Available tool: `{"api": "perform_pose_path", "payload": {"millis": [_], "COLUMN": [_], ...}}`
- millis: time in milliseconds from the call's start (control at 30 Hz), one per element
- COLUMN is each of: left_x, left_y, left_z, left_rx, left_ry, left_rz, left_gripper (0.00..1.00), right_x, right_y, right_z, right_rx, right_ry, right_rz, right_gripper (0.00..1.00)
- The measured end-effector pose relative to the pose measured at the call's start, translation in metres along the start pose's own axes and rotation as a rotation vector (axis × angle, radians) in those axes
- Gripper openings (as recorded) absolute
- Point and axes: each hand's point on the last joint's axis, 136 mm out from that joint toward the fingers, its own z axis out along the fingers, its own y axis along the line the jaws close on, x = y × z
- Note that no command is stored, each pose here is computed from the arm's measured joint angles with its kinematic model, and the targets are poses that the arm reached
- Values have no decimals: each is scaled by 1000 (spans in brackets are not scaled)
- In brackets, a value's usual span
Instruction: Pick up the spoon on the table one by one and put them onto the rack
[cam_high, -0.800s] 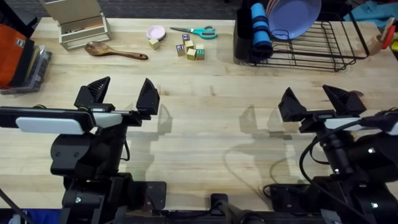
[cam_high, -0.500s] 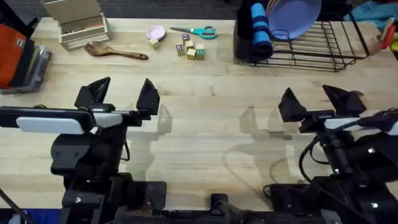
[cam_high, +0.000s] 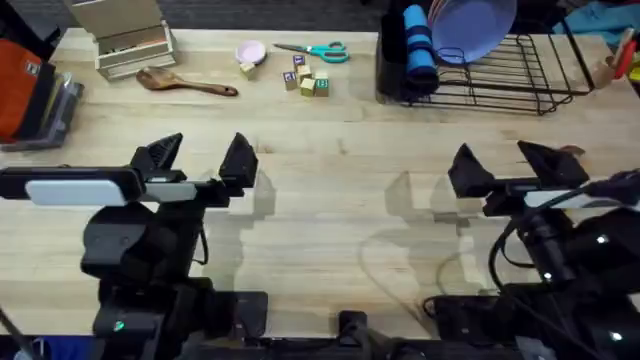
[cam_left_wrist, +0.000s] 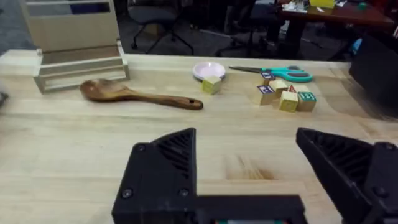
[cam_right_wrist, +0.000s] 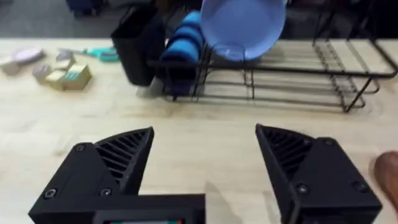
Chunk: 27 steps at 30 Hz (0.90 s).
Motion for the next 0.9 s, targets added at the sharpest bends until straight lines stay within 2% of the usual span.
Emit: {"api": "perform_pose_path", "payload": {"millis": [133,233,500,533,700,900], "left_x": [-8,-22,-60,-86,-117,-145], "left_y": [2,3,0,-2,-4,-6], "left_z": [-5,-7,5,19,36,53], "left_rx": [-20,-32,-49,-53,-60,-66], "left_ry": [56,91,244,292,351,421], "left_rz": [-9,-10,-10,-10,-9,-7], "left_gripper": [992,993,993,993,993,993], "right_x": [12,7,-63,-86,-110,-133], "right_y": [0,0,2,3,3,3], "right_z": [-11,-18,-27,-20,-4,11], "right_rx": [7,9,8,9,11,14], "right_ry": [134,194,213,261,344,467], "right_rz": [12,15,5,4,7,11], "right_gripper": [996,996,996,996,996,996]}}
